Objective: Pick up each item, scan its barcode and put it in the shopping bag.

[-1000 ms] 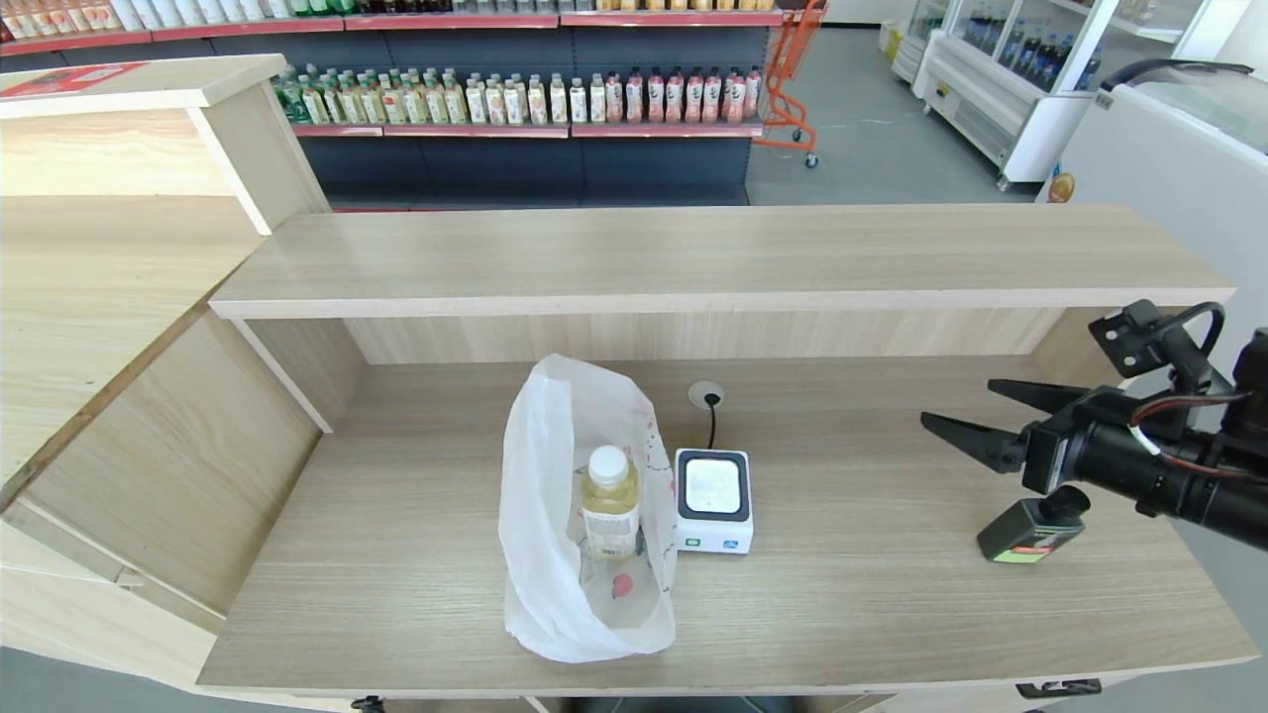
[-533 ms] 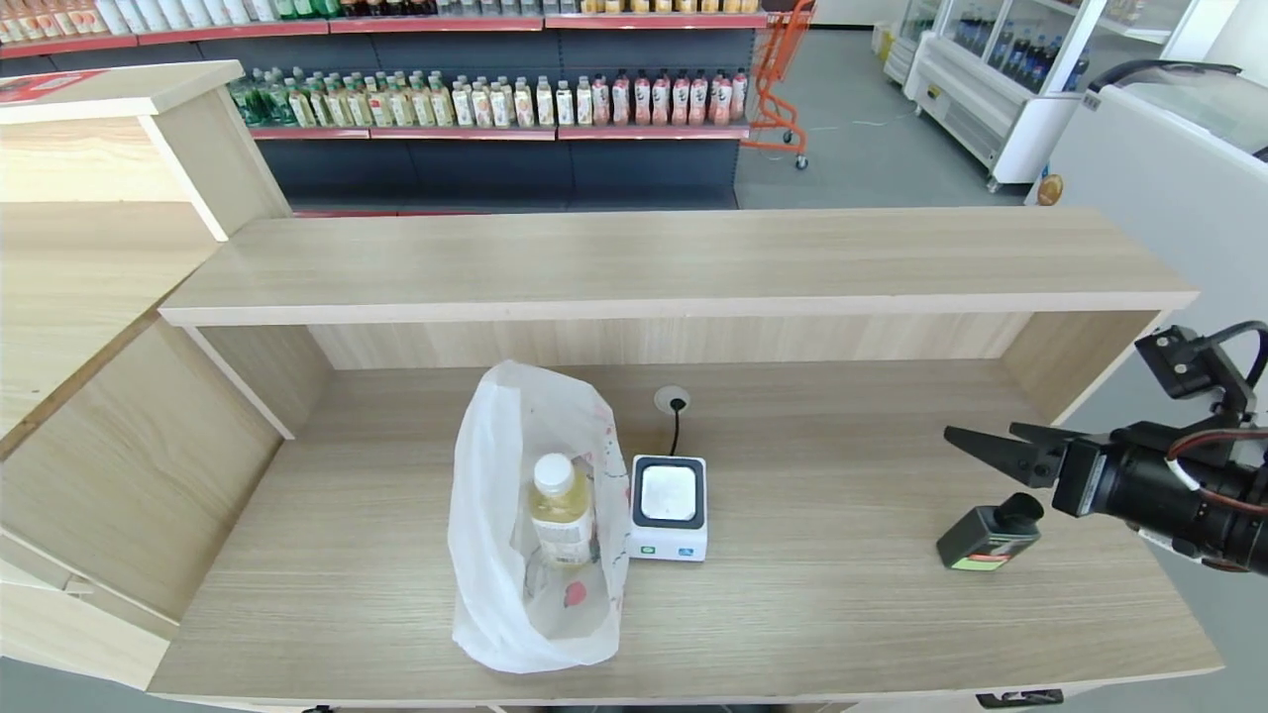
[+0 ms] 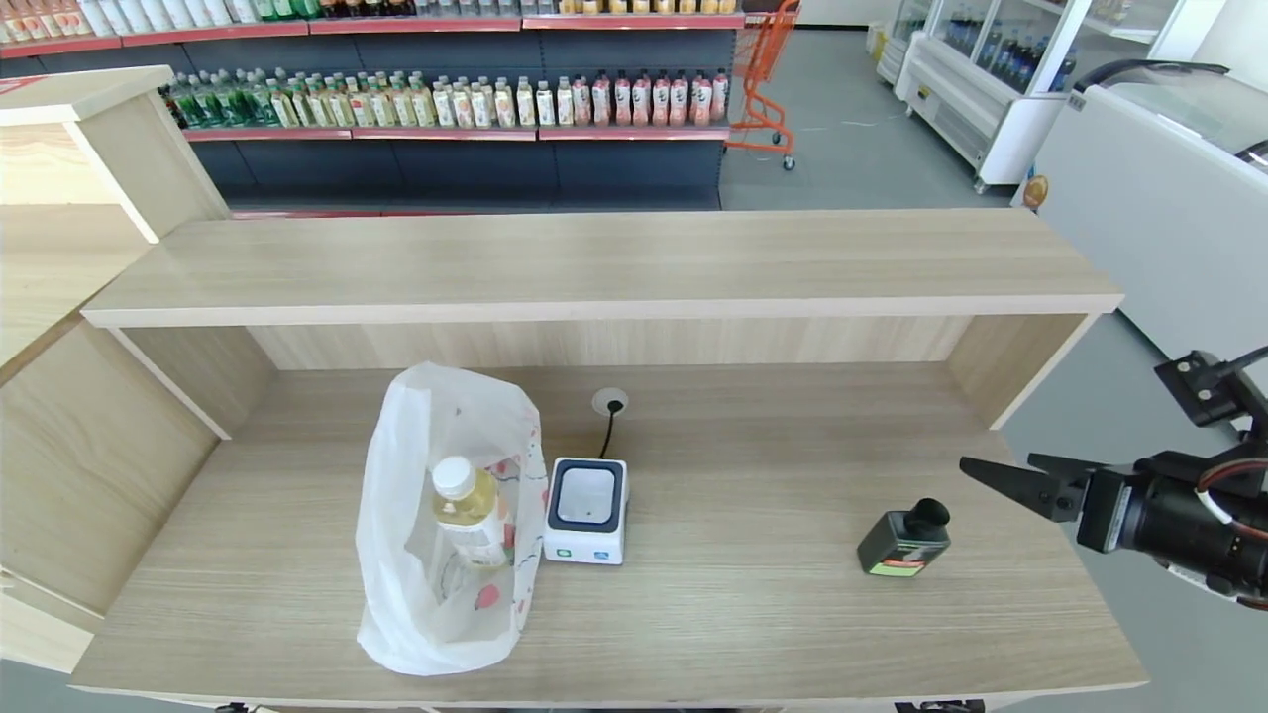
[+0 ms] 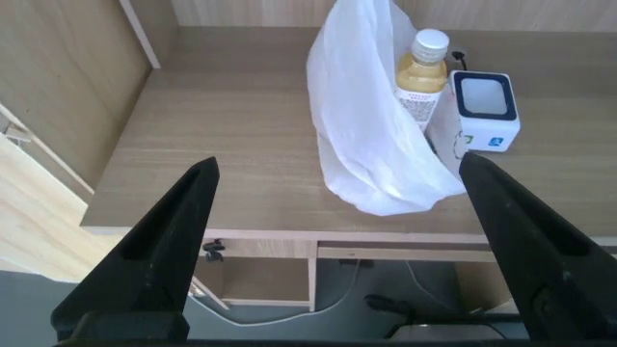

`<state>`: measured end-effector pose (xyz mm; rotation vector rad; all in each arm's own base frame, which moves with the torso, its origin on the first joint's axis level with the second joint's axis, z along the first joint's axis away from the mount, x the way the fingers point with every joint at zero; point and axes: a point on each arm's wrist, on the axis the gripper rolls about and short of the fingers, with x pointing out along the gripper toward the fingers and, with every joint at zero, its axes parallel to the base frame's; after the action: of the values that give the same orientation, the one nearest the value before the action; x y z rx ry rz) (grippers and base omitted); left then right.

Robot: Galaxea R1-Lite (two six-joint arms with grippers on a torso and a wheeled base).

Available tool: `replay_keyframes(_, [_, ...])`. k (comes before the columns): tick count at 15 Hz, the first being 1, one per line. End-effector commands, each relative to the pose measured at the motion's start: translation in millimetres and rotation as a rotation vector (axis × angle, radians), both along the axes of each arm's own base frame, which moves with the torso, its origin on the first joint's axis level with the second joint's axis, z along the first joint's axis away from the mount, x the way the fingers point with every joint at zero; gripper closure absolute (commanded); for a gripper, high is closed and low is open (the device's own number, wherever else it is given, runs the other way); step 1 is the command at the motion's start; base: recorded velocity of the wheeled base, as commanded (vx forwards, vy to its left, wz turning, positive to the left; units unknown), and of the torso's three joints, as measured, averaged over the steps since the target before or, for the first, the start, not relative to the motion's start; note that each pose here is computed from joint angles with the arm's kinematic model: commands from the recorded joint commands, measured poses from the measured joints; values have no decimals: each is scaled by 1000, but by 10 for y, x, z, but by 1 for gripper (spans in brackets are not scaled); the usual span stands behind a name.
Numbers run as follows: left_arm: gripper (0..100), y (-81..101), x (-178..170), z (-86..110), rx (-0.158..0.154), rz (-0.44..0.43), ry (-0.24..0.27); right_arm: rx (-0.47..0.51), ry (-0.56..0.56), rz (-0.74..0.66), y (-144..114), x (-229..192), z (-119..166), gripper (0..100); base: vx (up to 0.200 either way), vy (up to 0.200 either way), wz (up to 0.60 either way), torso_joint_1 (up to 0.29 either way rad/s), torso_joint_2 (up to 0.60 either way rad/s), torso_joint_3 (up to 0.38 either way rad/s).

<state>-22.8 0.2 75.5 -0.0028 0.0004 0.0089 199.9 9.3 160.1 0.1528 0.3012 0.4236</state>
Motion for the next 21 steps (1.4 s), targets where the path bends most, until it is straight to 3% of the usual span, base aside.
replay_keyframes(1, [0,0,0,0,1,0,0,-39,14,10,-1,-42,-45,0,0,-200,0,2,17,2])
replay_keyframes(5, [0,0,0,0,6,0,0,-219,31,-27,-26,-62,-156,0,0,0,0,0,0,0])
replay_keyframes(6, [0,0,0,0,6,0,0,-329,60,-32,-56,-89,-220,0,0,0,0,0,0,0])
replay_keyframes(10, [0,0,1,0,6,0,1,-622,195,-119,-203,-141,-341,0,0,0,0,0,0,0])
replay_keyframes(13, [0,0,0,0,6,0,0,-699,261,-144,-208,-38,-443,0,0,0,0,0,0,0])
replay_keyframes(17, [0,0,0,0,6,0,0,-763,299,-1,-53,210,-630,0,0,0,0,0,0,0])
replay_keyframes(21, [0,0,0,0,6,0,0,-763,231,86,173,590,-809,0,0,0,0,0,0,0])
